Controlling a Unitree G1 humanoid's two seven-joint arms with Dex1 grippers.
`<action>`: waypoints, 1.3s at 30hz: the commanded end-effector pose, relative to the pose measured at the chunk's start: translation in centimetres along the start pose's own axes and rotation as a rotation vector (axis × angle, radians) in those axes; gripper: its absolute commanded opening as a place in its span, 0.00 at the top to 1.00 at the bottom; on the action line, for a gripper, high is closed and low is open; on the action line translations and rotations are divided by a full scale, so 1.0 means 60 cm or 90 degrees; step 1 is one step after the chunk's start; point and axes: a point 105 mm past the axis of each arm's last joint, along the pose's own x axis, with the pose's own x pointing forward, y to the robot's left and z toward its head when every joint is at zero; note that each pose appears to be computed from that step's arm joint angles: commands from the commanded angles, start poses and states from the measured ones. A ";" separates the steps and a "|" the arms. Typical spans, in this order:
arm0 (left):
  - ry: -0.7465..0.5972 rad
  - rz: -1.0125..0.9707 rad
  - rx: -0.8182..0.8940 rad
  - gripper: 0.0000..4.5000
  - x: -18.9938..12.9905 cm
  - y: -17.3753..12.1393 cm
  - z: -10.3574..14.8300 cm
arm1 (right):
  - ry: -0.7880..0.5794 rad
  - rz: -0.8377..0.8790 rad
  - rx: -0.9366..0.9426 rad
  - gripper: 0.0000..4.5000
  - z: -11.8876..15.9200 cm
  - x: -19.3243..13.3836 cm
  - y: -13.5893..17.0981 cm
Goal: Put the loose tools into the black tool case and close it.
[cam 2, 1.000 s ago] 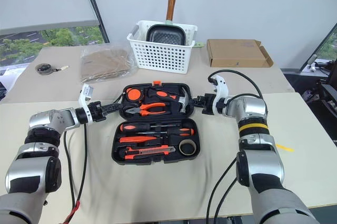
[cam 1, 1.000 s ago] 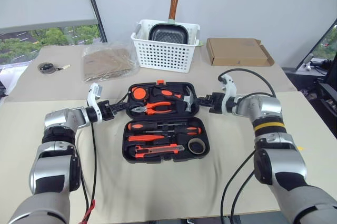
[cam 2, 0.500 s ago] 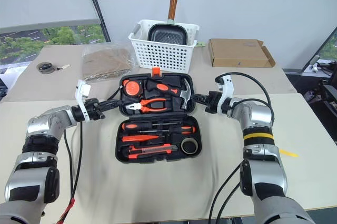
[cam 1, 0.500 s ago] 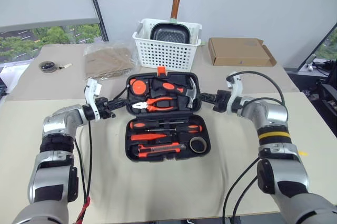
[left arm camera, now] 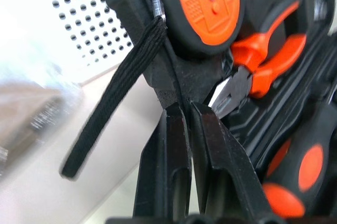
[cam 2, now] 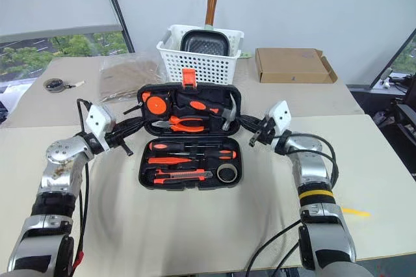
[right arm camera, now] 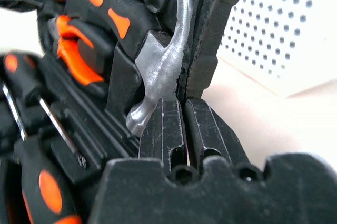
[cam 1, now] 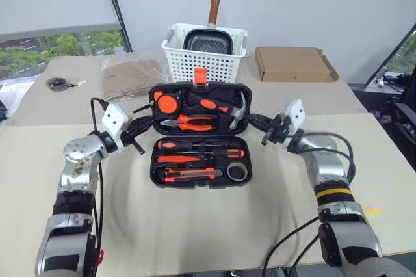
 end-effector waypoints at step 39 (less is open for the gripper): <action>-0.127 -0.233 -0.132 0.17 0.073 -0.095 0.078 | 0.184 -0.044 0.086 0.49 -0.014 0.000 0.046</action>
